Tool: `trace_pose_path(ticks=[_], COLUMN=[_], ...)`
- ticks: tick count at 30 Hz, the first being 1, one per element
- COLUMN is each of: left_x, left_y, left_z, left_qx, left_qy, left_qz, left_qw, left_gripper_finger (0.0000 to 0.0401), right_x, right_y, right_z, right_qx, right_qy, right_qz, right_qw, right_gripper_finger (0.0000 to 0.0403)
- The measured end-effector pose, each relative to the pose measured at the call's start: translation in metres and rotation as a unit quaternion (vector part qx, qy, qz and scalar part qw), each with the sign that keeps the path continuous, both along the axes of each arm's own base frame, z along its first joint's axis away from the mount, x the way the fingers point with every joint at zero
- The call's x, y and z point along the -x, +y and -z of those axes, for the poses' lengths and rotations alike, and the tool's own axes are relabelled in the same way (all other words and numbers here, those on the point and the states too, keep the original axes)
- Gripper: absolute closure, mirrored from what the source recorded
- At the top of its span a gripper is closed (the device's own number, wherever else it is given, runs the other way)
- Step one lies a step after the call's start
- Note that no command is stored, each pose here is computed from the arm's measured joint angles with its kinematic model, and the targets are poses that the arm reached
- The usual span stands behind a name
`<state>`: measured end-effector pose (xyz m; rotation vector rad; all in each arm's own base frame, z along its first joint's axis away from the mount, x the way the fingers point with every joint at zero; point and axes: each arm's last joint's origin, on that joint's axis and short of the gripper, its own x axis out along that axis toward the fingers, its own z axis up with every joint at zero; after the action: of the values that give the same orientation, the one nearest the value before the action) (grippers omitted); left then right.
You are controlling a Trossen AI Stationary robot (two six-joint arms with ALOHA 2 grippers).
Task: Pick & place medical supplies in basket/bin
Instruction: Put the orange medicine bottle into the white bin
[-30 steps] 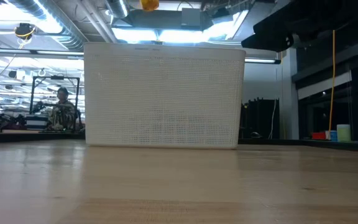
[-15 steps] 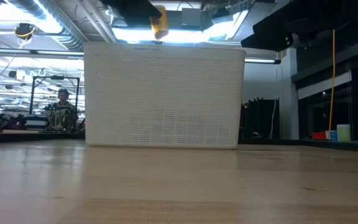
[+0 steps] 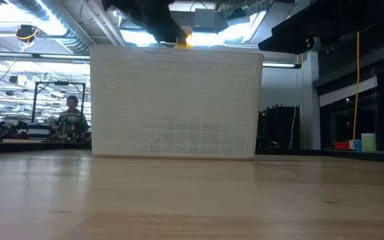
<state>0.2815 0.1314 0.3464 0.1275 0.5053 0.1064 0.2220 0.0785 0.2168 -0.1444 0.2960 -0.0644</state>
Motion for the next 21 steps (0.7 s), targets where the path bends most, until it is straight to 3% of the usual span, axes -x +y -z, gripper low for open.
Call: trace_pose_path(ticks=[15, 21], left_x=[-0.035, -0.041], left_y=[0.045, 0.051], left_z=[0.083, 0.102], left_qx=[0.055, 0.063], left_qy=[0.111, 0.136], left_qz=[0.000, 0.010], left_qw=[0.992, 0.989], left_gripper_finger=[0.0205, 0.0205], right_x=[0.001, 0.001], right_y=[0.000, 0.000], right_z=[0.001, 0.003], right_qx=[0.002, 0.007], right_qy=[0.008, 0.017], right_qz=[0.000, 0.000], right_qw=[1.000, 1.000], right_gripper_finger=[0.0068, 0.0068])
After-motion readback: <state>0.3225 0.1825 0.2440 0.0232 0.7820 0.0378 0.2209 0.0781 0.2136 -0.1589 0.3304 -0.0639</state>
